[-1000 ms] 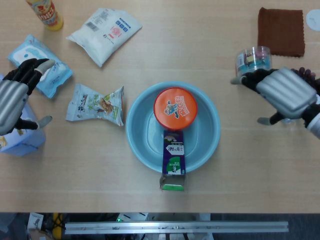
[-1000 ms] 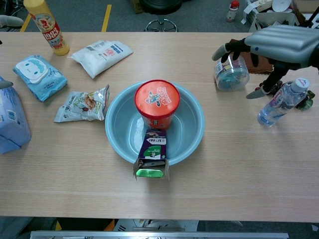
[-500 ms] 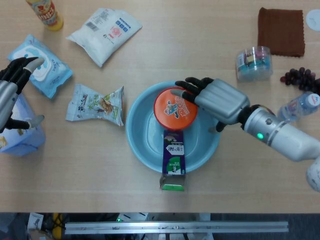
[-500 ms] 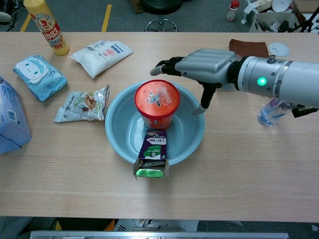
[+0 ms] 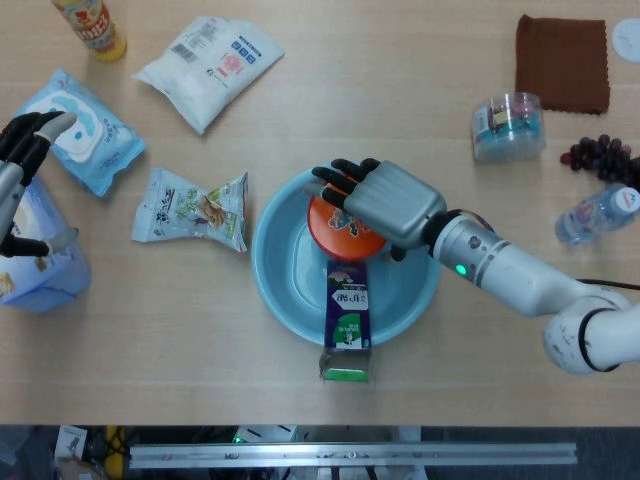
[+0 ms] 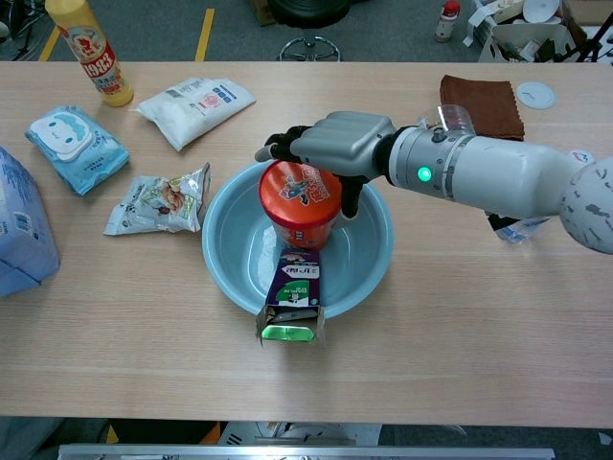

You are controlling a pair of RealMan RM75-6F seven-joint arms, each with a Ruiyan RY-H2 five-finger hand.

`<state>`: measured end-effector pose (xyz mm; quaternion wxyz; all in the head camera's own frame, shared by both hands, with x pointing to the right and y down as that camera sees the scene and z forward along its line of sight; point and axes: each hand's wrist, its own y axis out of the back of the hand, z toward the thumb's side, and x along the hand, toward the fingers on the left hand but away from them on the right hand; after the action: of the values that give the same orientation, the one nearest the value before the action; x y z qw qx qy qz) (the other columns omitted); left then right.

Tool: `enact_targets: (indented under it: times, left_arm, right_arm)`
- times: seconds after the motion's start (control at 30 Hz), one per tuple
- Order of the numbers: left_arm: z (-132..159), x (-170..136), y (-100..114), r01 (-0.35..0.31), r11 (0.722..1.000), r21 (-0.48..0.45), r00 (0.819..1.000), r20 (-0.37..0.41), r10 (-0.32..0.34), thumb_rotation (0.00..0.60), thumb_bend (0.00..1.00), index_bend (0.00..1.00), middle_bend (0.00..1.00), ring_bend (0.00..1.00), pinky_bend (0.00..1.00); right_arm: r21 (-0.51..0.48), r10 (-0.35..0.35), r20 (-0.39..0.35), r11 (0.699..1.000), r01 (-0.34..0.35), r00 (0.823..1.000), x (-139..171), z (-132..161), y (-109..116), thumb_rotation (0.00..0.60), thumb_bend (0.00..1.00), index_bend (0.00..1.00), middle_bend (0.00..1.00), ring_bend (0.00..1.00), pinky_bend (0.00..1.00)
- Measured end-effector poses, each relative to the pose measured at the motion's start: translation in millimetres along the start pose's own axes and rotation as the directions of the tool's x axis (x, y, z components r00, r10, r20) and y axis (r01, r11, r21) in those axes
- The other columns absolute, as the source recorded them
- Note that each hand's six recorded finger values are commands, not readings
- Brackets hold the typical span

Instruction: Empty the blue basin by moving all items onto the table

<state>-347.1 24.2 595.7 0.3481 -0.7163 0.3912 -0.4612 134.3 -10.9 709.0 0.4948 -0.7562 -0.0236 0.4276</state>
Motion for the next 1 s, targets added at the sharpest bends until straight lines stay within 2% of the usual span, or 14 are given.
enact_targets:
  times: [0.23,0.5,0.67,0.77,0.83,1.0]
  left_arm:
    - [-1,1,0,0.002,1.000,0.001,1.000,-0.002,-0.002,0.600,0.19,0.00,0.09,0.06,0.20]
    - [-2,1,0,0.004,1.000,0.003,1.000,-0.008,-0.004,0.600,0.19,0.00,0.09,0.06,0.20]
    - [-3,0,0,0.004,1.000,0.003,1.000,-0.012,-0.004,0.600,0.19,0.00,0.09,0.06,0.20]
    - [-4,0,0,0.003,1.000,0.003,1.000,-0.012,-0.003,0.600,0.19,0.00,0.09,0.06,0.20]
    - [-4,0,0,0.002,1.000,0.003,1.000,-0.014,-0.002,0.600,0.19,0.00,0.09,0.06,0.20]
    - [-6,-1,0,0.004,1.000,0.003,1.000,-0.016,-0.004,0.600,0.19,0.00,0.09,0.06,0.20]
  right_arm:
    - [-0.007,-0.003,0.033,1.000,0.003,0.999,-8,-7,-2,0.600,0.00,0.00,0.00,0.00,0.22]
    - [-0.018,0.003,0.009,1.000,-0.003,1.000,-19,4,-6,0.600,0.00,0.00,0.01,0.01,0.23]
    - [-0.024,-0.004,-0.012,1.000,0.004,1.000,-24,13,-7,0.600,0.00,0.00,0.08,0.08,0.30]
    - [-0.035,-0.011,-0.020,0.999,0.010,1.000,-25,16,-7,0.600,0.04,0.05,0.13,0.14,0.39]
    - [-0.040,-0.014,-0.022,0.999,0.013,1.000,-26,17,-7,0.600,0.10,0.11,0.16,0.18,0.44]
    - [-0.061,-0.019,-0.020,0.998,0.018,1.000,-27,15,-10,0.600,0.16,0.21,0.21,0.25,0.50]
